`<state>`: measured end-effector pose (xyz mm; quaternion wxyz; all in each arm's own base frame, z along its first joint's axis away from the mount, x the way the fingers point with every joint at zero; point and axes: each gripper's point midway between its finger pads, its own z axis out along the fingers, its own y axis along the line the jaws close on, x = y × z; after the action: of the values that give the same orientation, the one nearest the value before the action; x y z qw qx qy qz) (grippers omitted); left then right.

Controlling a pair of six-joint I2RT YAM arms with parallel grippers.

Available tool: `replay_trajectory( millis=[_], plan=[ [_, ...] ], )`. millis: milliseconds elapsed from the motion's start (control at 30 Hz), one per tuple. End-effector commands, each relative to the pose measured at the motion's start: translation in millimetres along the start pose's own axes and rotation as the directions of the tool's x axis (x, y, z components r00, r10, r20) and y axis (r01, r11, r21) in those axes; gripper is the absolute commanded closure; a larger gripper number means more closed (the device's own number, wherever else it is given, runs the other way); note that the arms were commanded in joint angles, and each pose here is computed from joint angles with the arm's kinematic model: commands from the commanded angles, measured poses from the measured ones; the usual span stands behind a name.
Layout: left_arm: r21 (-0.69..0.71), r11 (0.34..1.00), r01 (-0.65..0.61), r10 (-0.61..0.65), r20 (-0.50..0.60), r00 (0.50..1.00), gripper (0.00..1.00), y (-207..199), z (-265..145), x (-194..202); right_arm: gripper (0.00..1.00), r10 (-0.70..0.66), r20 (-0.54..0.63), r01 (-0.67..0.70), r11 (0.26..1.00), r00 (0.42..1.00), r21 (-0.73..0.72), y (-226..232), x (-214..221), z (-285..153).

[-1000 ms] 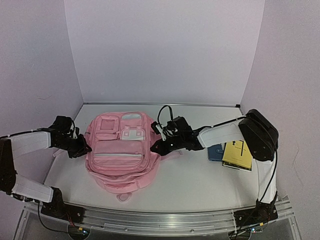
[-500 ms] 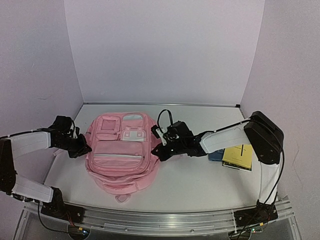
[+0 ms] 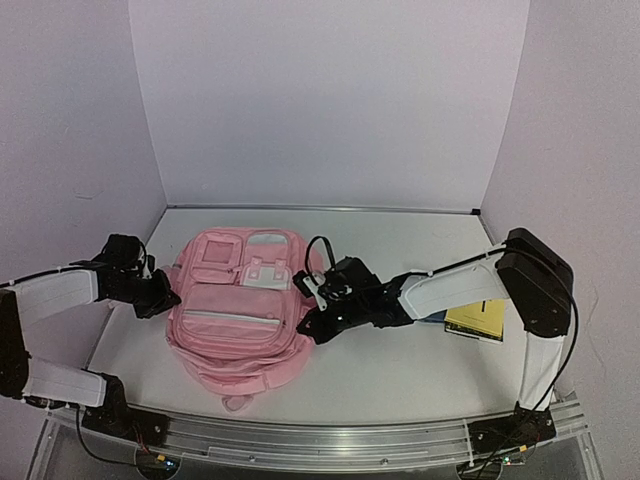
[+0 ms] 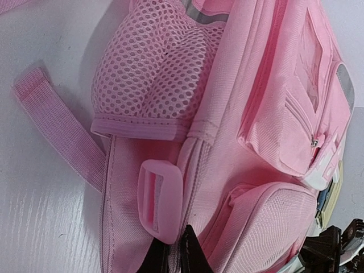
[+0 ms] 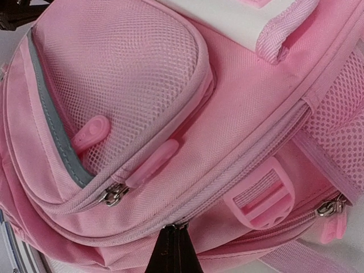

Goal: Pack the student bag
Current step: Unzip the student bag at the center of the board.

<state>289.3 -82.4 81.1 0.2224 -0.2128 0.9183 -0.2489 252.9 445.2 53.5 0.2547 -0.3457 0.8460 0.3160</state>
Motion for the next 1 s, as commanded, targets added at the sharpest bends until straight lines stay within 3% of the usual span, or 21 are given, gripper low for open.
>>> replay_trajectory(
  millis=[0, 400, 633, 967],
  plan=[
    [0.003, 1.000, 0.030, -0.030, 0.101, 0.994, 1.00, -2, -8, -19, 1.00, 0.058, -0.068, -0.068, 0.987, 0.996, -0.149, 44, 8, -19],
    [0.002, 0.998, 0.060, -0.059, 0.136, 0.989, 1.00, -2, -12, -24, 1.00, 0.119, -0.155, -0.160, 0.945, 0.981, -0.286, 102, 16, -18],
    [0.001, 0.998, 0.067, -0.067, 0.154, 0.986, 1.00, -2, -14, -27, 1.00, 0.083, -0.167, -0.138, 0.923, 0.983, -0.358, 144, 15, -18],
    [0.014, 0.996, 0.083, -0.084, 0.177, 0.981, 1.00, -4, -20, -29, 1.00, 0.107, -0.084, -0.131, 0.913, 0.991, -0.386, 181, -3, -11]
  ],
)
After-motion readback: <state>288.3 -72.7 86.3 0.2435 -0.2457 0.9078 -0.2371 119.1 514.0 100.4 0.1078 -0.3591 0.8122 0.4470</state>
